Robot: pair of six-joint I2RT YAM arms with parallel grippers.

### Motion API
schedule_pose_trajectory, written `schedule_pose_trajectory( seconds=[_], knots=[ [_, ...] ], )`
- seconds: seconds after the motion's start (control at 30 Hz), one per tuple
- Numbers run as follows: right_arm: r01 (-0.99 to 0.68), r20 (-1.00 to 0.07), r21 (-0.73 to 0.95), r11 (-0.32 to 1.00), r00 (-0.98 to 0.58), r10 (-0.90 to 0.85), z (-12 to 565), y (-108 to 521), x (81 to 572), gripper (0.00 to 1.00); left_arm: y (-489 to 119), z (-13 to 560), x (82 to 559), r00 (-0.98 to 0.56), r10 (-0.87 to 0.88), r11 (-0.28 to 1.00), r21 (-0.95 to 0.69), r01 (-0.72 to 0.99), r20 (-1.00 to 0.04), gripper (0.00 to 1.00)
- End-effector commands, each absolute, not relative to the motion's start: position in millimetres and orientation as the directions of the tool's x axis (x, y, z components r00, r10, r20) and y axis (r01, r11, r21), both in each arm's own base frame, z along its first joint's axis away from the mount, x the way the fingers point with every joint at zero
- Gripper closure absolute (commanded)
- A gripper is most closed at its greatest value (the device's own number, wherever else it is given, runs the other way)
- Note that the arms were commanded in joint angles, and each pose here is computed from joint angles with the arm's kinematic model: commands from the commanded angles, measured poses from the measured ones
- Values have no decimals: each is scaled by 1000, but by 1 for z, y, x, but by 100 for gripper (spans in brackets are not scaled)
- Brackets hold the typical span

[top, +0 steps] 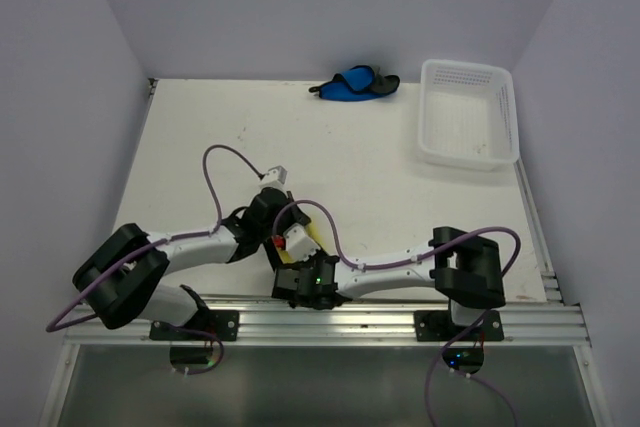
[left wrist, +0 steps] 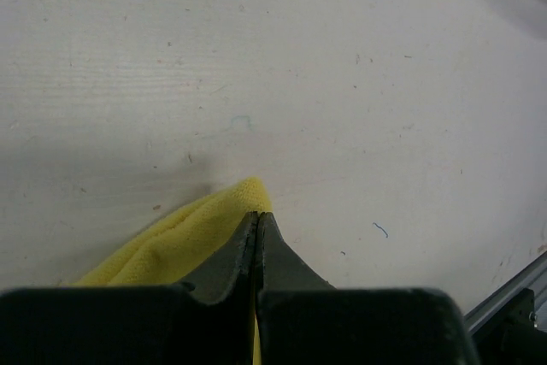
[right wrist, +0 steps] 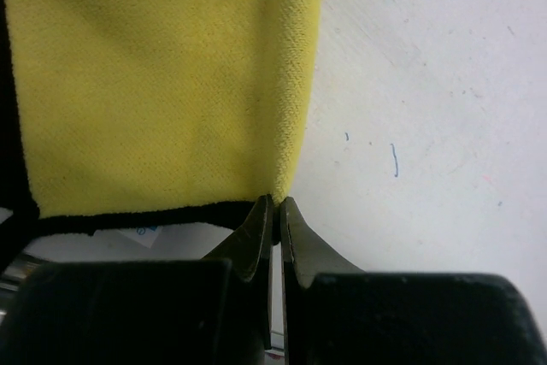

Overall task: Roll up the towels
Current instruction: Roll the towel

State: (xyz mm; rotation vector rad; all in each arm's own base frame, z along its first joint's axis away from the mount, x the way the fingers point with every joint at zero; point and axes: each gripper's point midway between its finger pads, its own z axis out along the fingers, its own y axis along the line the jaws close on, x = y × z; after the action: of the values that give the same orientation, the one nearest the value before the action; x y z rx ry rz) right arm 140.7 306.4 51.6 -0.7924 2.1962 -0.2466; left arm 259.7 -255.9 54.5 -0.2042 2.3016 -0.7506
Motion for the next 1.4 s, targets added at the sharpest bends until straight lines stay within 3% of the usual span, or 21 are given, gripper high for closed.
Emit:
schedule_pose_trajectory(
  seconds=[0.0, 0.47, 0.8, 1.0, 1.23, 1.37],
  knots=[
    [-477, -553, -518, 710, -447, -703, 64, 298, 136, 100, -253, 83, 281, -646, -457, 753, -652, 84, -611, 100],
    [-577, -351, -683, 448, -279, -894, 35, 311, 107, 100, -234, 86, 268, -611, -510, 716, -693, 89, -606, 100],
    [-594, -284, -718, 362, -224, -932, 24, 324, 94, 100, -219, 58, 251, -641, -487, 745, -665, 50, -594, 100],
    [-606, -282, -712, 354, -214, -935, 24, 327, 90, 100, -202, 43, 247, -634, -469, 796, -605, -2, -615, 100],
    [-634, -377, -644, 428, -224, -899, 41, 339, 85, 85, -189, 24, 236, -645, -489, 800, -597, -63, -587, 100],
    [-665, -431, -578, 473, -243, -869, 47, 349, 79, 82, -186, 18, 232, -648, -493, 800, -595, -75, -581, 100]
  ],
)
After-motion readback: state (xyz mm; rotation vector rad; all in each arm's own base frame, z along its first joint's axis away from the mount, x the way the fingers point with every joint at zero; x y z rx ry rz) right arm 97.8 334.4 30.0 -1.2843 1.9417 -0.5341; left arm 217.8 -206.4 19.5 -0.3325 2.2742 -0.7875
